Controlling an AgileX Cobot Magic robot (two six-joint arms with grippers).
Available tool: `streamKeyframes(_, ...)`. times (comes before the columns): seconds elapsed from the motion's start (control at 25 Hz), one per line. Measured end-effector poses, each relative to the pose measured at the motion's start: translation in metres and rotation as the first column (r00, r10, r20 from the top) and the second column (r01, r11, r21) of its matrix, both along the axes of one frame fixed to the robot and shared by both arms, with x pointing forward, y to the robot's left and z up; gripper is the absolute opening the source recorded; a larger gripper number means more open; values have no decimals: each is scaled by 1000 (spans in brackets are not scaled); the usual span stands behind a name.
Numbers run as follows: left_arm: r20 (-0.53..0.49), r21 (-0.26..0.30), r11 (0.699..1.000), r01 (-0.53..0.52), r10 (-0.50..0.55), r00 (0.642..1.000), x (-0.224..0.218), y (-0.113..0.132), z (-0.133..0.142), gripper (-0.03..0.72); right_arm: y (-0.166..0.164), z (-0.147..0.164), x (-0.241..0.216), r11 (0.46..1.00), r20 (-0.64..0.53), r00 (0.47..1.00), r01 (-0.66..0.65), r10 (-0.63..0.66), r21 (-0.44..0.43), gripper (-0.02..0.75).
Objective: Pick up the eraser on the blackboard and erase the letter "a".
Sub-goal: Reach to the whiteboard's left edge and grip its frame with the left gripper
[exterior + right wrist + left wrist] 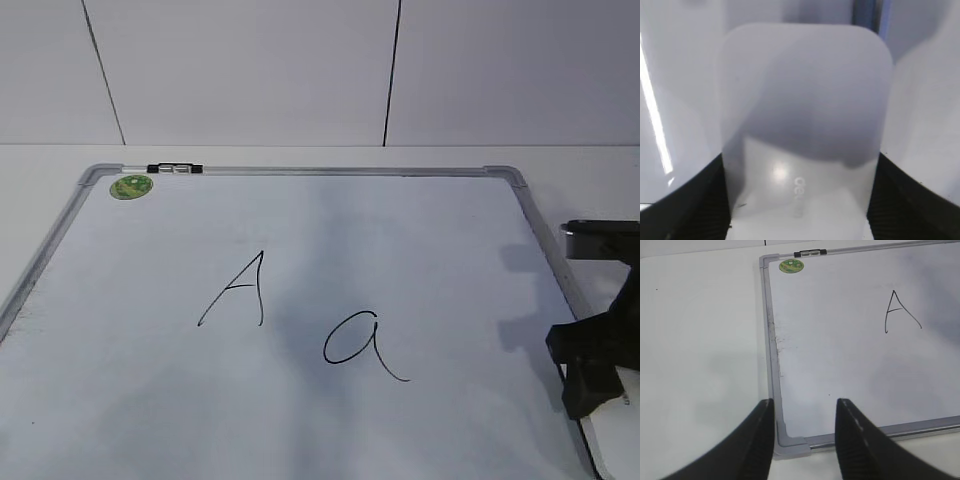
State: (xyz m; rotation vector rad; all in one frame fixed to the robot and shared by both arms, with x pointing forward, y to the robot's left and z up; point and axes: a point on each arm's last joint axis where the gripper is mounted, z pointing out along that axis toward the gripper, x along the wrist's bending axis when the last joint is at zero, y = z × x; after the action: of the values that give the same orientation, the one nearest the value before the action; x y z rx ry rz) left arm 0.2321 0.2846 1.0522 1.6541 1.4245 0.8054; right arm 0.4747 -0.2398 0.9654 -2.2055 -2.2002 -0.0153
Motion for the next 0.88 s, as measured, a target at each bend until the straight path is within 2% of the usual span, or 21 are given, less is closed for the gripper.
streamKeyframes(0.88, 0, 0, 1000, 0, 0, 1000, 0, 0, 0, 307, -1, 7, -13, 1000, -145, 989, 4, -6, -14, 559)
